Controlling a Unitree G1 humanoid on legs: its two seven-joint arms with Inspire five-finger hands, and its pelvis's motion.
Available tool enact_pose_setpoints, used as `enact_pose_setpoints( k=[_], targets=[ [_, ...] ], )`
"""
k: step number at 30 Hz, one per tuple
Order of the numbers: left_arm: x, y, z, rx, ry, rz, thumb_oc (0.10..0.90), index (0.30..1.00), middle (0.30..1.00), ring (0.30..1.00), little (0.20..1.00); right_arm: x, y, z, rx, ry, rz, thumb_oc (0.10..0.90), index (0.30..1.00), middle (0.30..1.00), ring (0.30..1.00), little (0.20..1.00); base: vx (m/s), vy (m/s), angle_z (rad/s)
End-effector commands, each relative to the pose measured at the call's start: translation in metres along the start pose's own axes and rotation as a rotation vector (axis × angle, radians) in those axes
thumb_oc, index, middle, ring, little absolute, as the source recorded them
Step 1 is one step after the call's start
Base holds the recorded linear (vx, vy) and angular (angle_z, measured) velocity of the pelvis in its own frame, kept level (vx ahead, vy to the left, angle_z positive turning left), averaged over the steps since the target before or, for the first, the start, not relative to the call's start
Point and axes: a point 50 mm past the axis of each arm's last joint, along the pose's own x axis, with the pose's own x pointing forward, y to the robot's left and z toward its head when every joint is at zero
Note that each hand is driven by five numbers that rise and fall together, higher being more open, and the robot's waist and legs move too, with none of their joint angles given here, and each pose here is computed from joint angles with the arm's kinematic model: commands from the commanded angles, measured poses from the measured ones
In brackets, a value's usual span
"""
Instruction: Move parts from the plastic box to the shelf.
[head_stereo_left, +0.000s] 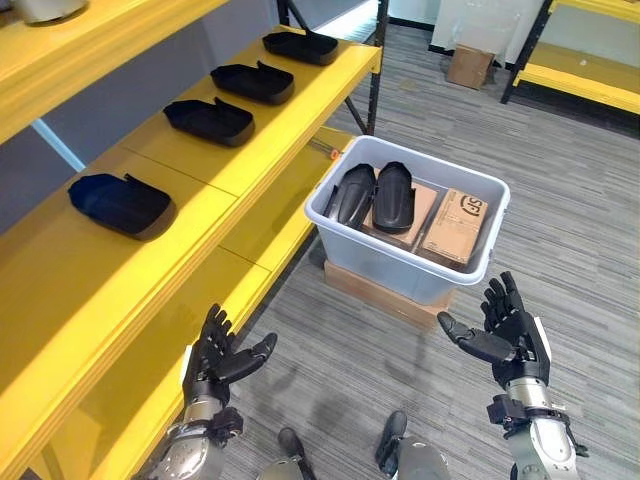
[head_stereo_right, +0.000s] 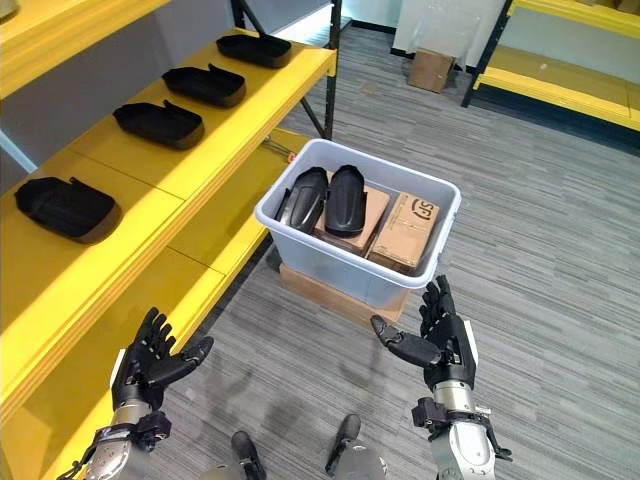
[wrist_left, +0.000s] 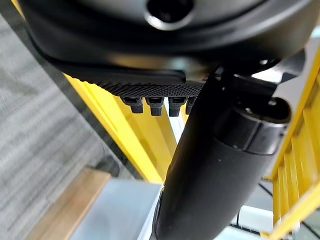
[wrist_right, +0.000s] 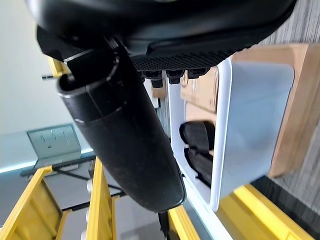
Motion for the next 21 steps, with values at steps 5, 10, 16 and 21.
enact_pose_setpoints(
  k=[5,10,16,21],
  targets=[
    [0.012,-0.006,0.071,-0.021,-0.352,-0.056,0.9,1.0,1.0,1.0,1.0,0.021,0.028,0.061,0.018,-0.364,0.101,0.9,1.0,1.0,1.0,1.0,0.07,-0.225,-0.48],
    [0.013,-0.005,0.073,-0.022,-0.356,-0.033,0.9,1.0,1.0,1.0,1.0,0.029,0.036,0.065,0.011,-0.388,0.139,0.9,1.0,1.0,1.0,1.0,-0.02,-0.011,-0.49],
    [0.008,0.002,0.07,-0.014,-0.353,0.001,0.9,1.0,1.0,1.0,1.0,0.036,0.042,0.063,-0.015,-0.379,0.168,0.9,1.0,1.0,1.0,1.0,0.13,0.157,-0.65],
    [0.009,-0.001,0.066,-0.041,-0.335,-0.019,0.9,1.0,1.0,1.0,1.0,0.031,0.042,0.058,0.017,-0.349,0.188,0.9,1.0,1.0,1.0,1.0,0.11,0.264,-0.84]
  ],
)
